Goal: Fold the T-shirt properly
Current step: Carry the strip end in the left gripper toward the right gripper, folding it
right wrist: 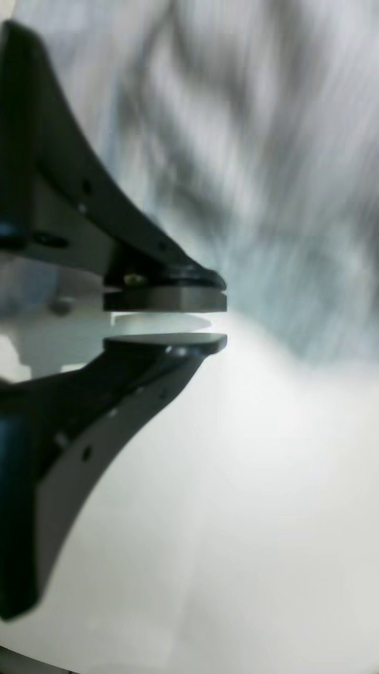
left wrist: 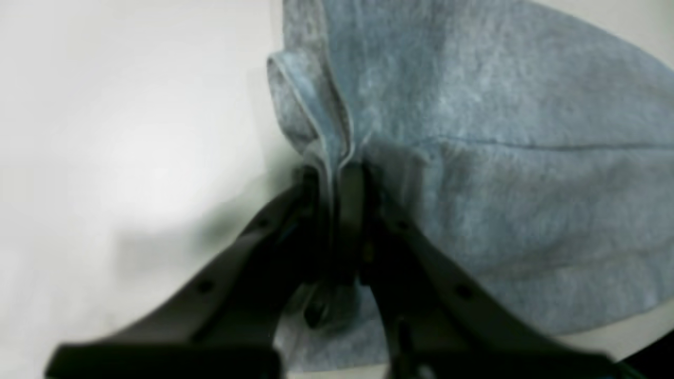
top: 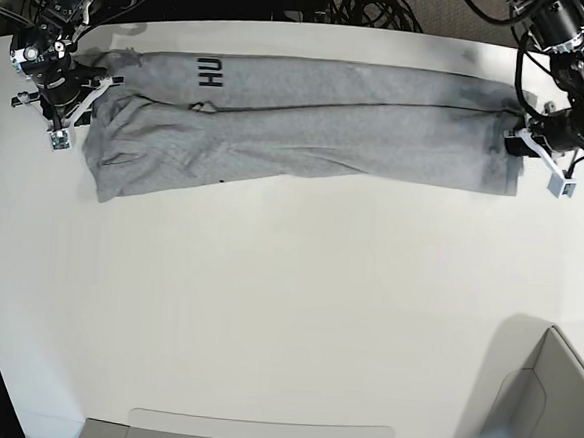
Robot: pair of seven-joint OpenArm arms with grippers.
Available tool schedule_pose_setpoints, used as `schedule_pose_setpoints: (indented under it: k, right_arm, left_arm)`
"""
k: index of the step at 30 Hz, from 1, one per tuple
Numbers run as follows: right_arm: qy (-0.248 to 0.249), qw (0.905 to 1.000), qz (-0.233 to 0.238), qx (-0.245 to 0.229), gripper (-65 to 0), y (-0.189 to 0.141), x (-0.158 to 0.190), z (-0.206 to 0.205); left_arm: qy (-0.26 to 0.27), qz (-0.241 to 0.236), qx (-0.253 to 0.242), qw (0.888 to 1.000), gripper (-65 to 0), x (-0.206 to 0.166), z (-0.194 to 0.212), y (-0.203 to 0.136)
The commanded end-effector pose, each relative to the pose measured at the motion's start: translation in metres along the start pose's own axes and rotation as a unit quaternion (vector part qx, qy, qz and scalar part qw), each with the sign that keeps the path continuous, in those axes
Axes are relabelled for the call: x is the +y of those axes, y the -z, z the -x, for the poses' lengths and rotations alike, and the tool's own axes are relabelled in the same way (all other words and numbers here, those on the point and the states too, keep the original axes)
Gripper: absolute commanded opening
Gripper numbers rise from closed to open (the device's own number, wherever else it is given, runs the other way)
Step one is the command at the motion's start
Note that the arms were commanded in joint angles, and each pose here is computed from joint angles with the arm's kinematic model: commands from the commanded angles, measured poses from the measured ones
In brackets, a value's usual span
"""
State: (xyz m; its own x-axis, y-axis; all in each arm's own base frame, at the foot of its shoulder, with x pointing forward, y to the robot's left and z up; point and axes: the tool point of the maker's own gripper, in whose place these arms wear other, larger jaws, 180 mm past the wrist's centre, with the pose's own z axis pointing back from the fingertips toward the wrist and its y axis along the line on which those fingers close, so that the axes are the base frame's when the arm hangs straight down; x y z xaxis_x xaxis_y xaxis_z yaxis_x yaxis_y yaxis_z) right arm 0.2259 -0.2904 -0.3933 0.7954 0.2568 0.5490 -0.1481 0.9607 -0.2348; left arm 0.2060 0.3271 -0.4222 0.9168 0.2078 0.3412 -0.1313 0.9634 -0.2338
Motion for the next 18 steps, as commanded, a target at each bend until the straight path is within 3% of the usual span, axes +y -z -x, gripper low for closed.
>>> schedule_pose_setpoints:
  k: [1,7,14,18]
  right_arm:
    - [-0.009,0.9997,0.006,-0.022,-57.4,-0.004,-0.005,-0.014]
    - [-0.008,0.9997,0.004,-0.021,-57.4,-0.004,-0.004,-0.013]
    - [-0.007,0.9997,0.003,-0.021,-57.4,-0.003,-0.004,-0.013]
    - [-0.006,0.9997,0.002,-0.022,-57.4,-0.003,-0.003,-0.013]
  left_arm:
    - [0.016,-0.009,-0.031,0.999,-65.0,0.001,-0.020,-0.015]
    - [0.075,-0.026,-0.109,0.991,-65.0,-0.030,-0.056,-0.046]
    - [0.141,-0.009,-0.141,0.980,-65.0,-0.093,-0.046,-0.060]
    - [0.173,0.027,-0.123,0.977,-65.0,-0.130,-0.031,-0.048]
